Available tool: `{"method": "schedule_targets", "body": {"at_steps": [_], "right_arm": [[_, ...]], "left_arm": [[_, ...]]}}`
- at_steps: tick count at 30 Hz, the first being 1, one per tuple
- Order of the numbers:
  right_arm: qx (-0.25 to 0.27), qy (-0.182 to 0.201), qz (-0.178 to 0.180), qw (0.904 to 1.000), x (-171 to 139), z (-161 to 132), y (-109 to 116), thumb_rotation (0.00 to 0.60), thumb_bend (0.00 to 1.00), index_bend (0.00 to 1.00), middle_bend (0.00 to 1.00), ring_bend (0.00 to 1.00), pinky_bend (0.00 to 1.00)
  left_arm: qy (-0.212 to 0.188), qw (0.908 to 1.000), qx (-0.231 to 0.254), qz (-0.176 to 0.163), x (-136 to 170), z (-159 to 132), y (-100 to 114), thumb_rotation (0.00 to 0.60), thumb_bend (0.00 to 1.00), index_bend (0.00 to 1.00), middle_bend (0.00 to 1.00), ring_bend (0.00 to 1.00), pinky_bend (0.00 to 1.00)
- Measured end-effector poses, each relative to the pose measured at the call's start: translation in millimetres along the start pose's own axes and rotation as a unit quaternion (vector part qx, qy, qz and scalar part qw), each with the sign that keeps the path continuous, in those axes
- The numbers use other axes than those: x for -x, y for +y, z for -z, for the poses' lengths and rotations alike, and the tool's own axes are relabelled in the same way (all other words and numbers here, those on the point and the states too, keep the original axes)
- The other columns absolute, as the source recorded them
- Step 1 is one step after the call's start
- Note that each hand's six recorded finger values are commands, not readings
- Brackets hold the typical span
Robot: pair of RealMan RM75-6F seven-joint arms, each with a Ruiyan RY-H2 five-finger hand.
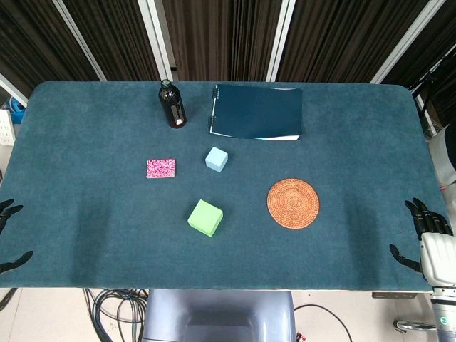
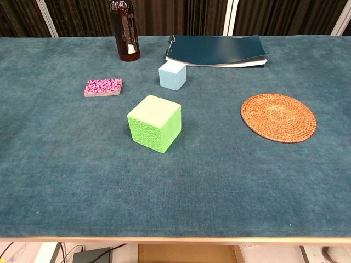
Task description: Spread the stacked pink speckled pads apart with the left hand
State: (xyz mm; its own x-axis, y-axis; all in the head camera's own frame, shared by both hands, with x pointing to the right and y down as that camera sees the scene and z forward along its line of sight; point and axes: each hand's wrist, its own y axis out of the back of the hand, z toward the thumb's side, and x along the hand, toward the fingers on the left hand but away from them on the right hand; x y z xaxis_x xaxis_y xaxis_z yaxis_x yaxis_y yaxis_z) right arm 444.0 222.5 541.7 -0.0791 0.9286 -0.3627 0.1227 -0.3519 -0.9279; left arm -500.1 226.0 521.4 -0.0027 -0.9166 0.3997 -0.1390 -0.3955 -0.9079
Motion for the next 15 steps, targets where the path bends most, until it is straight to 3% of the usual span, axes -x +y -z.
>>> {"method": "schedule_targets", "body": {"at_steps": [15], "right_arm": [[0.001,-0.002,-0.002,1.0,0.0,0.8,0.0,0.6,0.24,0.08,0.05,0.13,0.14]], "left_arm": [[0.004,1.0,-0.003,-0.003,-0.8,0.3,0.3,0.6,0.16,0.23,0.19,0.05,0.1]]}}
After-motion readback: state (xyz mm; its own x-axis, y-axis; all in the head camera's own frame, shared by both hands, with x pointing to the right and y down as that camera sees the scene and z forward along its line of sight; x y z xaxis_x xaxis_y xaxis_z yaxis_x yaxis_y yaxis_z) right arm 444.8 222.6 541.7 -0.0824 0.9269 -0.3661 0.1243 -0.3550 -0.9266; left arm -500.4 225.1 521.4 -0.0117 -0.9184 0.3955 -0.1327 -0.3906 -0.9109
